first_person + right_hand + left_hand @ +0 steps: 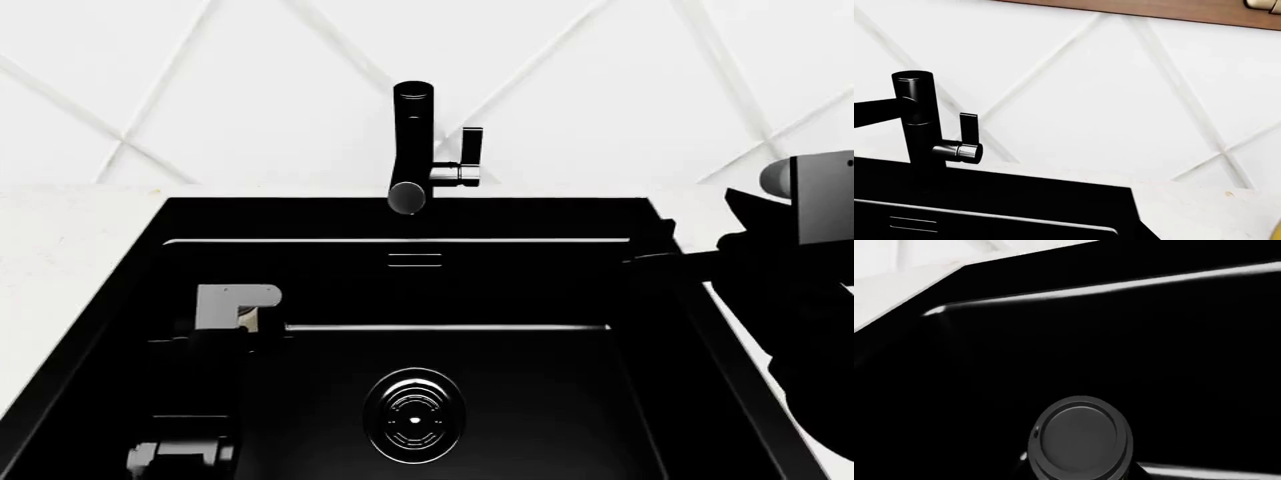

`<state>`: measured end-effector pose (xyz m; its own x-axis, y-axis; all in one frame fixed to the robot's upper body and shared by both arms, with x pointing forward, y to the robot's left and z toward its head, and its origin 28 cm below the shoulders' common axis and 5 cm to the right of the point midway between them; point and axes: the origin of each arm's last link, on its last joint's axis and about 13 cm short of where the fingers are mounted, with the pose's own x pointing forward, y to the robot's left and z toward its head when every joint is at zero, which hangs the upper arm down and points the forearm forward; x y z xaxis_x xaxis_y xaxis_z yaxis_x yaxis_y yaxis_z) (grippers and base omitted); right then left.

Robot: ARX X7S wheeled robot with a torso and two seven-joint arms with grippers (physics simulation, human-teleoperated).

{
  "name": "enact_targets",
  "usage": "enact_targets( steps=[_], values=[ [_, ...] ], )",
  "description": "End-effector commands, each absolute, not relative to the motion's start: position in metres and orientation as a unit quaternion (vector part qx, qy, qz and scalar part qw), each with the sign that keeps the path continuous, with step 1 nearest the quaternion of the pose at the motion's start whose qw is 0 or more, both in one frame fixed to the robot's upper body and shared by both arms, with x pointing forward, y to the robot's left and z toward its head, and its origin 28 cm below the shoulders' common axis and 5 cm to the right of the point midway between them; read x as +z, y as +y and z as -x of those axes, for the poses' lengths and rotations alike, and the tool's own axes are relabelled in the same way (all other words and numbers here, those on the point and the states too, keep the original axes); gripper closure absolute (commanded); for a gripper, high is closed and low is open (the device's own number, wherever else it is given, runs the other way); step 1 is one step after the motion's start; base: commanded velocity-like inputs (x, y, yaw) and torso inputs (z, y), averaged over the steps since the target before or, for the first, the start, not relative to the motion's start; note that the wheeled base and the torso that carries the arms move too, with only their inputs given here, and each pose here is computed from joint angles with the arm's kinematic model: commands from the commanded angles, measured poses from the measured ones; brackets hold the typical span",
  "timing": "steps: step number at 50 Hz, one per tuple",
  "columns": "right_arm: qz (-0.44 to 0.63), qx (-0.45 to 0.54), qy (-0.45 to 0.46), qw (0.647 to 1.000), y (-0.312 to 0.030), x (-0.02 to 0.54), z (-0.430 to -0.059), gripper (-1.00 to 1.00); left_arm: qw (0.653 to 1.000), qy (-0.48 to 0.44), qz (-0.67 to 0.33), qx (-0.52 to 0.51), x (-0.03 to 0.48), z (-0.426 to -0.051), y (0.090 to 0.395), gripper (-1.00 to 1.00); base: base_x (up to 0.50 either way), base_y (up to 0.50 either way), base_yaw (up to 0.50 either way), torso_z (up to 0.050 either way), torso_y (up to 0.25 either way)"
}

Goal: Pick the cup and bowl from the sink and place them on the counter for drying.

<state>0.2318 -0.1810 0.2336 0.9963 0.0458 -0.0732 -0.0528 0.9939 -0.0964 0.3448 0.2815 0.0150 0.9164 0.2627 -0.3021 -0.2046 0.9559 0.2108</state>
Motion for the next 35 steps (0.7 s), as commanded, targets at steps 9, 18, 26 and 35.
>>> enact_targets(
  steps=[9,18,26,35],
  values=[
    [0.041,0.023,0.034,0.998,-0.182,0.233,-0.23,-1.0,0.978,0.17,-0.092,0.073,0.059,-0.316,0.259,1.0,0.0,0.0,0.0,0.0,0.0],
    [0.034,0.021,0.035,0.999,-0.184,0.231,-0.231,-1.0,0.978,0.169,-0.107,0.061,0.079,-0.305,0.258,1.0,0.0,0.0,0.0,0.0,0.0],
    [0.031,0.02,0.037,0.999,-0.184,0.23,-0.231,-1.0,0.981,0.156,-0.103,0.052,0.104,-0.294,0.263,1.0,0.0,0.0,0.0,0.0,0.0],
    [0.031,0.024,0.038,0.999,-0.182,0.23,-0.231,-1.0,0.985,0.138,-0.101,0.034,0.129,-0.287,0.266,1.0,0.0,0.0,0.0,0.0,0.0]
  ],
)
